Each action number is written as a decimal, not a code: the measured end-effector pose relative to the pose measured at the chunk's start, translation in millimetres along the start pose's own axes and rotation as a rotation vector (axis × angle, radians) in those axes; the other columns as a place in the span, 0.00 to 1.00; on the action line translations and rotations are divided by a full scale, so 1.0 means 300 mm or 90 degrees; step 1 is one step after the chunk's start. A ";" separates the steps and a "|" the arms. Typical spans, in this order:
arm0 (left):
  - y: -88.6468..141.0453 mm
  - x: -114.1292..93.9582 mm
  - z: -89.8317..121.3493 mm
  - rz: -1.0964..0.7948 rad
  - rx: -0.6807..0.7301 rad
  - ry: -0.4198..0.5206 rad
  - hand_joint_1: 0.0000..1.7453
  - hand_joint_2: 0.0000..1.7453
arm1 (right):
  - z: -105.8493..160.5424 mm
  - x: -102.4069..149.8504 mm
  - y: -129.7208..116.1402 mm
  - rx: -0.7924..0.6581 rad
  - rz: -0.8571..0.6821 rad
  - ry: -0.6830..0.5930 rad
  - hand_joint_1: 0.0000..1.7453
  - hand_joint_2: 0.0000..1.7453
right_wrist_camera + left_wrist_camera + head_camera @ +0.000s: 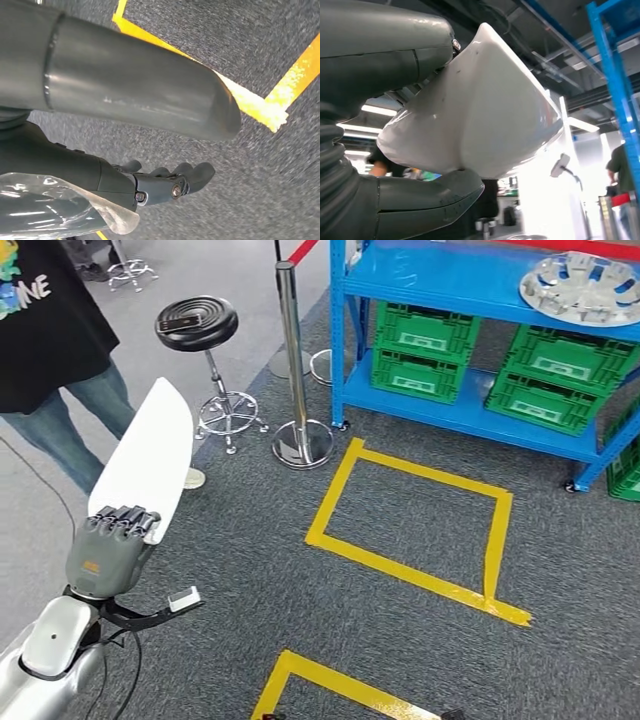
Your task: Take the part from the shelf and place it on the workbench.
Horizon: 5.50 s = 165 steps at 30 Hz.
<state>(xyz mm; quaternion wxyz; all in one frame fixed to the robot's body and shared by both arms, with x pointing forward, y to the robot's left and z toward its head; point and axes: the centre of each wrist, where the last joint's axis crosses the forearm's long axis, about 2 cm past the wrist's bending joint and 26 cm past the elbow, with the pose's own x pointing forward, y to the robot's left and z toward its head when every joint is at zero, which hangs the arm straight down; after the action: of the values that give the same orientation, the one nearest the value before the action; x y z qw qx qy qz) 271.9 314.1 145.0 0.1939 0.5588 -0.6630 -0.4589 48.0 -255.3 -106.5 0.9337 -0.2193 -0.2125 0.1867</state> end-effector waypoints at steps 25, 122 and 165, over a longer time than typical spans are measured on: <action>0.001 0.036 -0.024 0.007 0.008 -0.016 1.00 1.00 | 0.000 -0.031 -0.009 0.014 -0.016 0.038 0.00 0.00; -0.036 0.000 0.044 -0.012 -0.022 0.045 1.00 1.00 | 0.010 -0.044 0.003 0.020 0.008 0.046 0.00 0.00; -0.029 -0.029 0.004 -0.026 -0.010 0.050 1.00 1.00 | -0.002 -0.033 -0.013 0.018 0.016 0.035 0.00 0.00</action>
<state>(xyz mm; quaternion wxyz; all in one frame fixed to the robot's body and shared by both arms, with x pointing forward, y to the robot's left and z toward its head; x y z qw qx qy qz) 278.5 323.1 139.4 0.2145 0.5881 -0.6397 -0.4460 41.1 -263.1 -108.3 0.9398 -0.2138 -0.1811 0.1955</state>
